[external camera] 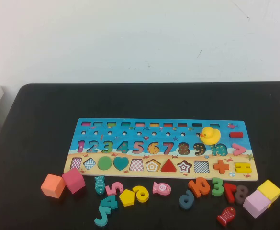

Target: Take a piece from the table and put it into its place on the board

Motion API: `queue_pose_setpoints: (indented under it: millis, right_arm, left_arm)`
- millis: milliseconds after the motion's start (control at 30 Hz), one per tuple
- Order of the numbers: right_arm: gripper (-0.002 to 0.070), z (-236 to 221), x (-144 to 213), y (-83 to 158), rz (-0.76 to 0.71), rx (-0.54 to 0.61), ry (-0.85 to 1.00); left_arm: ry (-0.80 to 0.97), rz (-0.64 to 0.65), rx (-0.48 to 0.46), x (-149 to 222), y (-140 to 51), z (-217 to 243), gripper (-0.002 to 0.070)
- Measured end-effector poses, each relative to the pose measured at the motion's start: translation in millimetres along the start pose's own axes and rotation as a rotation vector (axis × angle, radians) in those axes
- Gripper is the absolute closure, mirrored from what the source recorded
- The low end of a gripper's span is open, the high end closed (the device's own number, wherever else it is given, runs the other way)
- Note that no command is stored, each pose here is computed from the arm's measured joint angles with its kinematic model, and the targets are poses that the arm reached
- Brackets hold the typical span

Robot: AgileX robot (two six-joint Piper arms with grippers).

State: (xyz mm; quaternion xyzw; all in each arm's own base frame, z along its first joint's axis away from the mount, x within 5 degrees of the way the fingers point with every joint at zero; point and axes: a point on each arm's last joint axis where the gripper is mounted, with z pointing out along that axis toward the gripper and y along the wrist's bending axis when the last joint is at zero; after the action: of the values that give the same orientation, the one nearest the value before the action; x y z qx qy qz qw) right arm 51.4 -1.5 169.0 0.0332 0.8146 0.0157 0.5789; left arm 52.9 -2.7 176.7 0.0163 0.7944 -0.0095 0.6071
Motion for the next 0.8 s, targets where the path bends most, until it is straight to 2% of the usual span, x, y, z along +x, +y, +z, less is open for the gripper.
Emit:
queue_pose_setpoints:
  millis: [233, 567, 667, 800]
  right_arm:
    - [0.0657, 0, 0, 0, 0.000, 0.000, 0.000]
    - [0.0658, 0, 0, 0, 0.000, 0.000, 0.000]
    - [0.0657, 0, 0, 0, 0.000, 0.000, 0.000]
    - [0.0657, 0, 0, 0, 0.000, 0.000, 0.000]
  left_arm:
    - [0.000, -0.010, 0.000, 0, 0.0, 0, 0.0675]
    - [-0.007, -0.105, 0.019, -1, -1.7, 0, 0.0675]
    - [-0.020, -0.263, 0.073, -3, -6.3, 0, 0.0675]
    - [-0.023, -0.651, 0.195, -7, -15.8, -1, 0.0675]
